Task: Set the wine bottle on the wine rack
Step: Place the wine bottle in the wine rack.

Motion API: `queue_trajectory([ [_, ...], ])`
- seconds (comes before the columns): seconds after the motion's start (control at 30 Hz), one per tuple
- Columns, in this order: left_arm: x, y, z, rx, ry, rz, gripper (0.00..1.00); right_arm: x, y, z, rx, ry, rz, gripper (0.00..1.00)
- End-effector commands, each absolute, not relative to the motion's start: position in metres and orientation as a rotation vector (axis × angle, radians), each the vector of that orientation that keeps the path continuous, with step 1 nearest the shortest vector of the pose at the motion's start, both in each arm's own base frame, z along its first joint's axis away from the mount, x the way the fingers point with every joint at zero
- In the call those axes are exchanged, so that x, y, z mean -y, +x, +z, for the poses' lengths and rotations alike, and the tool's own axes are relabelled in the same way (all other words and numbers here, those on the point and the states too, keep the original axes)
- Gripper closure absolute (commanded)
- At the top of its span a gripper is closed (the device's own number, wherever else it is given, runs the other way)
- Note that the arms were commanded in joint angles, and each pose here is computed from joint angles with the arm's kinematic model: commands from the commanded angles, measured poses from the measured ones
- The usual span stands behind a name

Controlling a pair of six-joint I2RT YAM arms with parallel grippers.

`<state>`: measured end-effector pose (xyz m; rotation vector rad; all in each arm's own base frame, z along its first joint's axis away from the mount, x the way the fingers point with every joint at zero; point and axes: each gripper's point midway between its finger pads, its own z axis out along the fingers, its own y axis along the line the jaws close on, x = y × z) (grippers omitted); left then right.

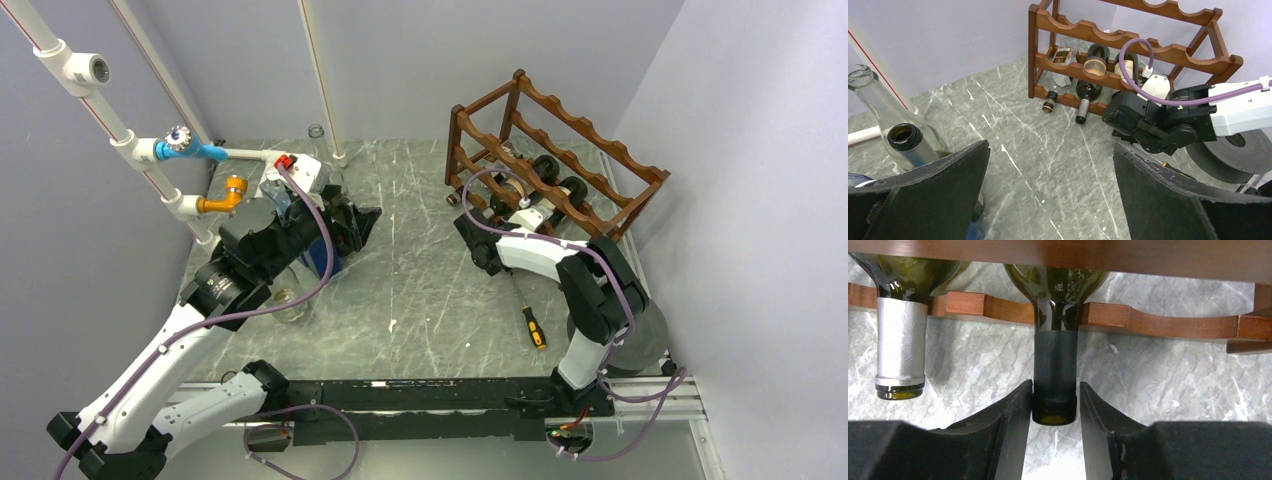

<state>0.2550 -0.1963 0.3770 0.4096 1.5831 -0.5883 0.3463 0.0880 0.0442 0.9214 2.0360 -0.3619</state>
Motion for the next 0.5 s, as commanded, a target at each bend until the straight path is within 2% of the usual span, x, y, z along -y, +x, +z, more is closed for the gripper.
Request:
queue_trajectory([
  [0.0, 0.198, 0.251, 0.399, -1.525, 0.409, -0.617, 0.0, -0.092, 0.361, 0.063, -2.013, 0.887, -0.333, 0.53],
  [0.17, 0.198, 0.251, 0.398, -1.525, 0.408, -0.618, 0.0, -0.103, 0.362, 0.07, -2.043, 0.822, -0.302, 0.31],
  [0.47, 0.197, 0.25, 0.399, -1.524, 0.41, -0.616, 0.01, -0.129, 0.348, 0.095, -2.068, 0.669, -0.268, 0.13],
])
